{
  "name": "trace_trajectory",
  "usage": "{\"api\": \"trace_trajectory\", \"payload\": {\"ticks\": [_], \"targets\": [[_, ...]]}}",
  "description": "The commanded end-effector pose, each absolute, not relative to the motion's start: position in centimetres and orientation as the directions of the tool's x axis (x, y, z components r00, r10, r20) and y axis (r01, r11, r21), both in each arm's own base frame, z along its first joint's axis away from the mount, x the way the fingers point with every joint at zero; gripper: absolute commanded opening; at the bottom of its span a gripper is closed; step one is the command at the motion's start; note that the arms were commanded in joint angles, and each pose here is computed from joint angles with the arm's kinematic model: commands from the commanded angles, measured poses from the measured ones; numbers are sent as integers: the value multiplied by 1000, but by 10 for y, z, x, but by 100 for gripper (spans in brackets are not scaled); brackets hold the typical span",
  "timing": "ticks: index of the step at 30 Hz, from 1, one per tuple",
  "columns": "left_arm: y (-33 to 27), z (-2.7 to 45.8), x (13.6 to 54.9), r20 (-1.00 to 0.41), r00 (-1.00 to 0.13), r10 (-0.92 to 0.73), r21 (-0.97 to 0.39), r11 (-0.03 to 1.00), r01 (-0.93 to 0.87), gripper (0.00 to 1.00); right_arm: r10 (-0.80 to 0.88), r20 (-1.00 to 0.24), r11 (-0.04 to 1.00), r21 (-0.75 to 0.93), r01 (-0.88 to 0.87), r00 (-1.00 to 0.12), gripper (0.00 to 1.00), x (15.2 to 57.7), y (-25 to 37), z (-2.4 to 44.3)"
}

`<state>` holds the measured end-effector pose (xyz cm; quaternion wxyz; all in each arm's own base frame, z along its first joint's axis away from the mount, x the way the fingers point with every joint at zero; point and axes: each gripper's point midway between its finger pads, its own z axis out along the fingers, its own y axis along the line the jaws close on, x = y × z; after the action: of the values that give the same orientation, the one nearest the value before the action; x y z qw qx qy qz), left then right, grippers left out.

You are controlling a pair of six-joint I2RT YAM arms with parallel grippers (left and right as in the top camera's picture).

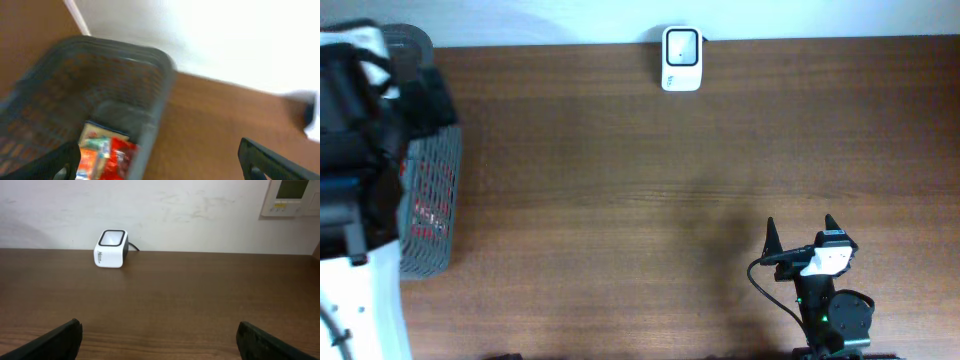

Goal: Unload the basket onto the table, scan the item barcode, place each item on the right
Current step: 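Move the left gripper up and over into the grey basket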

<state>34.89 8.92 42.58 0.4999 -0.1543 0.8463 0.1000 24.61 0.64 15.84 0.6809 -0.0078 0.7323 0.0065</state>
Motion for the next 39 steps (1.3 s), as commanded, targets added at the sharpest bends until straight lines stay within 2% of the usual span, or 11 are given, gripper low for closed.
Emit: {"api": "trace_trajectory", "payload": {"ticks": [1, 6, 10, 16, 24, 31, 35, 39], "targets": [[141, 458, 339, -910, -322, -261, -64, 856, -513, 99, -3, -997, 1000, -3, 3, -77, 98, 246, 2, 156], [205, 456, 326, -908, -278, -314, -59, 752, -656, 99, -3, -997, 1000, -3, 3, -77, 98, 246, 2, 156], [238, 425, 328, -867, -325, -377, -39, 702, -711, 99, -3, -997, 1000, -3, 3, -77, 98, 246, 2, 156], [254, 357, 366, -763, -446, -468, -50, 731, -681, 99, -3, -997, 1000, -3, 3, -77, 98, 246, 2, 156], [266, 283, 383, -621, -565, -543, -9, 726, -688, 99, -3, -997, 1000, -3, 3, -77, 98, 246, 2, 156], [273, 239, 384, -523, -622, -583, 40, 713, -701, 99, -3, -997, 1000, -3, 3, -77, 98, 246, 2, 156], [285, 225, 362, -482, -587, -651, 130, 609, -782, 99, -3, -997, 1000, -3, 3, -77, 98, 246, 2, 156], [284, 209, 361, -443, -607, -659, 154, 611, -776, 99, -3, -997, 1000, -3, 3, -77, 98, 246, 2, 156]]}}
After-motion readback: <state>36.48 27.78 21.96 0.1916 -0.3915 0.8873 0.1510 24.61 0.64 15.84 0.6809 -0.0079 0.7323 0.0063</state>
